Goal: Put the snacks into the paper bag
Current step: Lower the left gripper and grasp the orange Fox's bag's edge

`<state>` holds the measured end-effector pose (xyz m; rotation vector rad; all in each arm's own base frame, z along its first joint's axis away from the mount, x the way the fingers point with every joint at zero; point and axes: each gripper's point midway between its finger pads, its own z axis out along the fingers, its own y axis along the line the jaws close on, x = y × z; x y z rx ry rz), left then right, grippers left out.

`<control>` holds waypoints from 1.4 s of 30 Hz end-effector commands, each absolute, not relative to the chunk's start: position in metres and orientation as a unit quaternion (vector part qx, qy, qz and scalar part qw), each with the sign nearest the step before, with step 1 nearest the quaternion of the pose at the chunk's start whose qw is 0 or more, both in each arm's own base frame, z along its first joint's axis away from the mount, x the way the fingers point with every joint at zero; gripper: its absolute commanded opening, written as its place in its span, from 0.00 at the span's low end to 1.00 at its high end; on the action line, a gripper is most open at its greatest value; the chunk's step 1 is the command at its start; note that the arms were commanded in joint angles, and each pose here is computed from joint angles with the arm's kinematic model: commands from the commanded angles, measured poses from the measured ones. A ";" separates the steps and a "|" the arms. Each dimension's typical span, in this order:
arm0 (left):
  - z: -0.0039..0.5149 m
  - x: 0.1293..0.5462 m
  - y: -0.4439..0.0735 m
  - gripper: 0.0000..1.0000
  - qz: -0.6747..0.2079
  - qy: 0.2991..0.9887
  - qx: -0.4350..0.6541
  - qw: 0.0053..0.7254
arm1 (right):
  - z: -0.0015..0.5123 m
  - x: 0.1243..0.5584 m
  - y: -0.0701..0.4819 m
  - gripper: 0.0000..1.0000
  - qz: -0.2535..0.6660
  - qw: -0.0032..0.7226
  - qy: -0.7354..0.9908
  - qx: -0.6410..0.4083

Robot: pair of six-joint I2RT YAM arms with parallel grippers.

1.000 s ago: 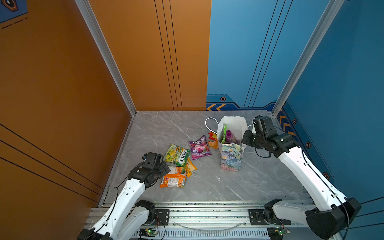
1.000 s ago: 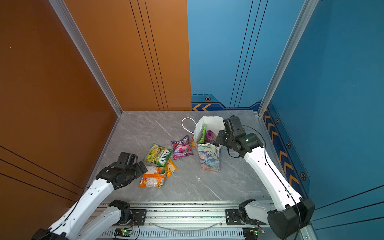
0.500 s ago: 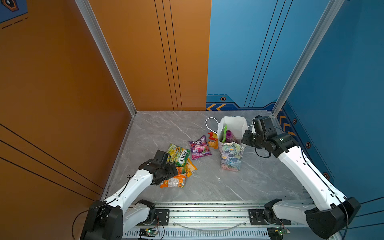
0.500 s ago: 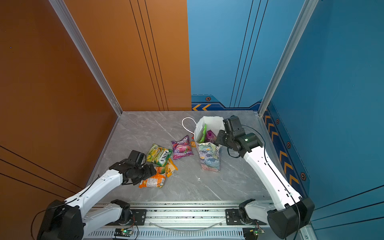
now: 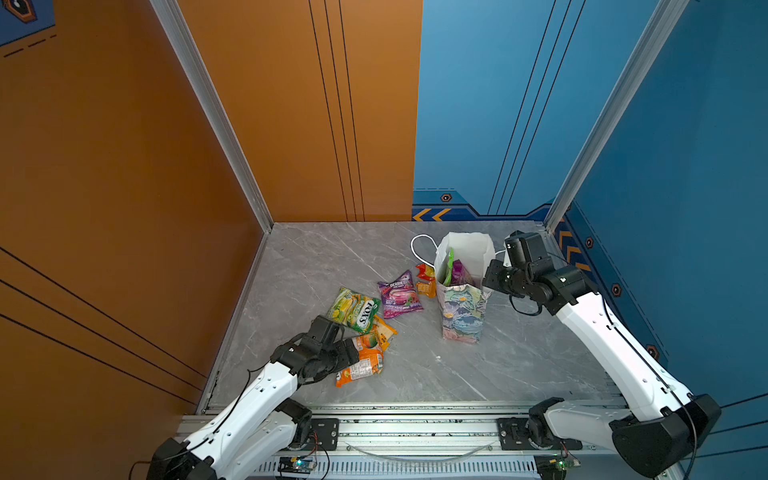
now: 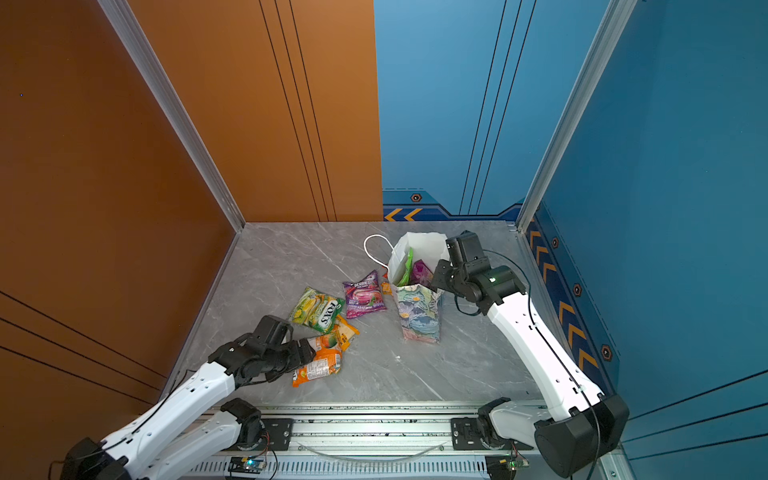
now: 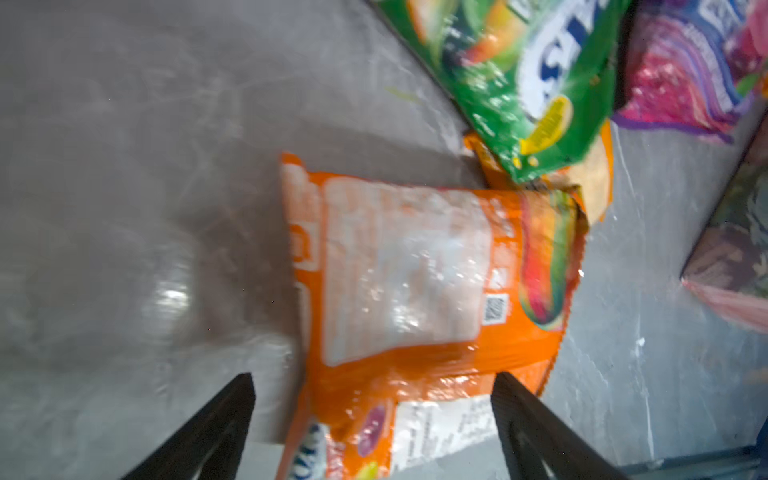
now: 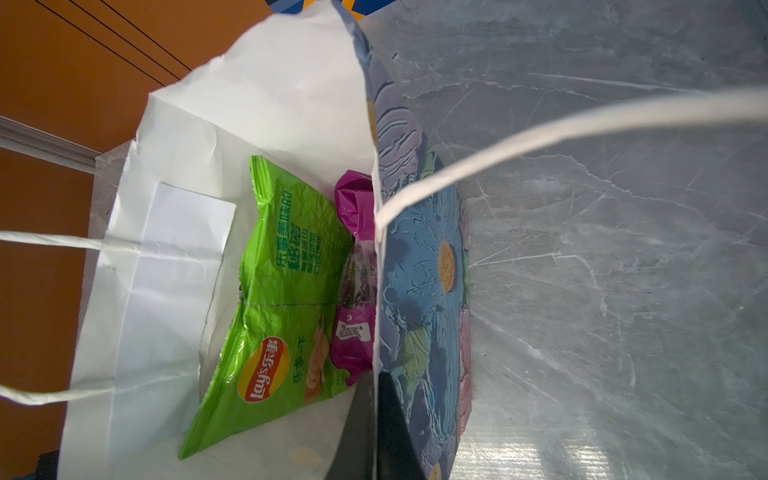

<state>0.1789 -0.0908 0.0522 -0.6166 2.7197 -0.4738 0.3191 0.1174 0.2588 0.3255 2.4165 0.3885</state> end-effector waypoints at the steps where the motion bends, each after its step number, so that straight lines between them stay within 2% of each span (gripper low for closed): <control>1: 0.048 0.174 -0.086 0.87 -0.179 0.943 -0.239 0.146 | 0.259 0.317 0.121 0.00 0.154 0.327 0.925 0.119; 3: 0.047 0.176 -0.084 0.88 -0.180 0.941 -0.244 0.148 | 0.258 0.316 0.120 0.00 0.153 0.328 0.925 0.120; 5: 0.044 0.177 -0.087 0.81 -0.190 0.940 -0.244 0.142 | 0.258 0.316 0.120 0.00 0.153 0.327 0.925 0.120; 12: 0.030 0.175 -0.102 0.69 -0.212 0.945 -0.230 0.097 | 0.255 0.316 0.121 0.00 0.153 0.325 0.926 0.119; 18: 0.025 0.175 -0.108 0.49 -0.219 0.946 -0.223 0.090 | 0.255 0.315 0.121 0.00 0.153 0.324 0.926 0.118; 29: 0.044 0.180 -0.116 0.24 -0.242 0.938 -0.207 0.134 | 0.256 0.317 0.122 0.00 0.152 0.325 0.926 0.116; 33: 0.058 0.186 -0.120 0.10 -0.257 0.934 -0.196 0.151 | 0.259 0.317 0.123 0.00 0.151 0.325 0.927 0.114; 42: 0.100 0.197 -0.118 0.03 -0.286 0.915 -0.192 0.212 | 0.260 0.316 0.120 0.00 0.146 0.328 0.926 0.114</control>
